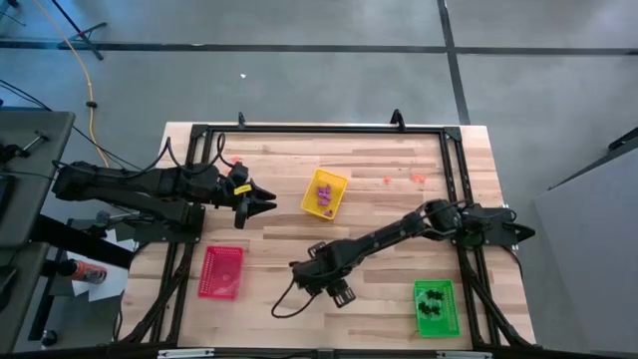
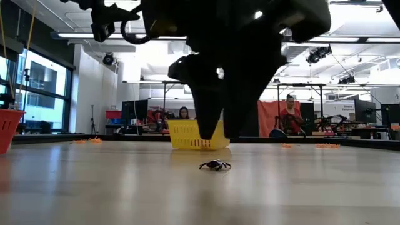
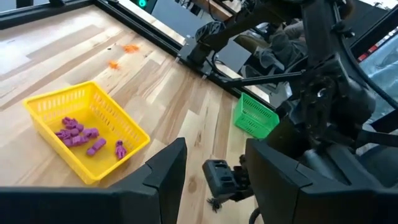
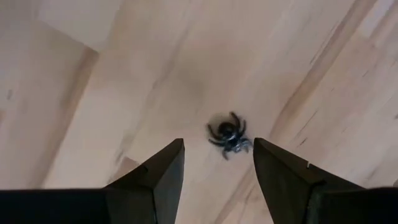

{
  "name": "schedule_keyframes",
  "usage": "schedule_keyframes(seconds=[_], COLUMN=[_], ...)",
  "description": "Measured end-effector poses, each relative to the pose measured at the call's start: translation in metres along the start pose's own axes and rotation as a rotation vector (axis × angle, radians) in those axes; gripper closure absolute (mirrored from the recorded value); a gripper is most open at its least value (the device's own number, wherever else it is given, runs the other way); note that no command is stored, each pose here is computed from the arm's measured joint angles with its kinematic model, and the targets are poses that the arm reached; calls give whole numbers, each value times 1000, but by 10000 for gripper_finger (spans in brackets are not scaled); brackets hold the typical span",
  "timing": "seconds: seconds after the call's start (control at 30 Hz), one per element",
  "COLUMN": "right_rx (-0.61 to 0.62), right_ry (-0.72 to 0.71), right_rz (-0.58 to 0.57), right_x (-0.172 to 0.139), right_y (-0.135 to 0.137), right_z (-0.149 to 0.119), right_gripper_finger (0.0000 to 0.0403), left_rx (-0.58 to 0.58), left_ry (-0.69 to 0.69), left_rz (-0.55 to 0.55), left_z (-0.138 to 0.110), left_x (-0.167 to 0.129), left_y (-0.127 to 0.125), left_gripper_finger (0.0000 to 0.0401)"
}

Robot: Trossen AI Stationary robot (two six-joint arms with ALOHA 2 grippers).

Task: Sort Halloween decoration
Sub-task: Put the black spider toy into the green bin

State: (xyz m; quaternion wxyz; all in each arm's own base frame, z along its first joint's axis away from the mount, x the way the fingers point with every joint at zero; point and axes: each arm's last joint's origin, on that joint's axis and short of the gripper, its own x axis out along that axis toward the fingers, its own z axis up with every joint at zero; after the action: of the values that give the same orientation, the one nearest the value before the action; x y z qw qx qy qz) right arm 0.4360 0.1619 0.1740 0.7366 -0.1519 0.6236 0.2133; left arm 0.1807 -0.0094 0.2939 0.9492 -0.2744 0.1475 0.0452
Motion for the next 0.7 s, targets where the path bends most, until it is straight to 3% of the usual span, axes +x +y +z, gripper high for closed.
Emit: schedule_keyframes(seconds=[0.33,0.7], right_rx=[-184,-235], right_ry=[-8,18], right_rz=[-46,-68], right_x=[18,37], right_y=[3,2], right_z=[-4,-17], right_gripper_finger=[217,217], left_rx=[10,10], left_ry=[1,11], left_rz=[0,7], left_z=[0,-1], left_x=[0,0], left_y=[0,1], left_gripper_finger=[245,245])
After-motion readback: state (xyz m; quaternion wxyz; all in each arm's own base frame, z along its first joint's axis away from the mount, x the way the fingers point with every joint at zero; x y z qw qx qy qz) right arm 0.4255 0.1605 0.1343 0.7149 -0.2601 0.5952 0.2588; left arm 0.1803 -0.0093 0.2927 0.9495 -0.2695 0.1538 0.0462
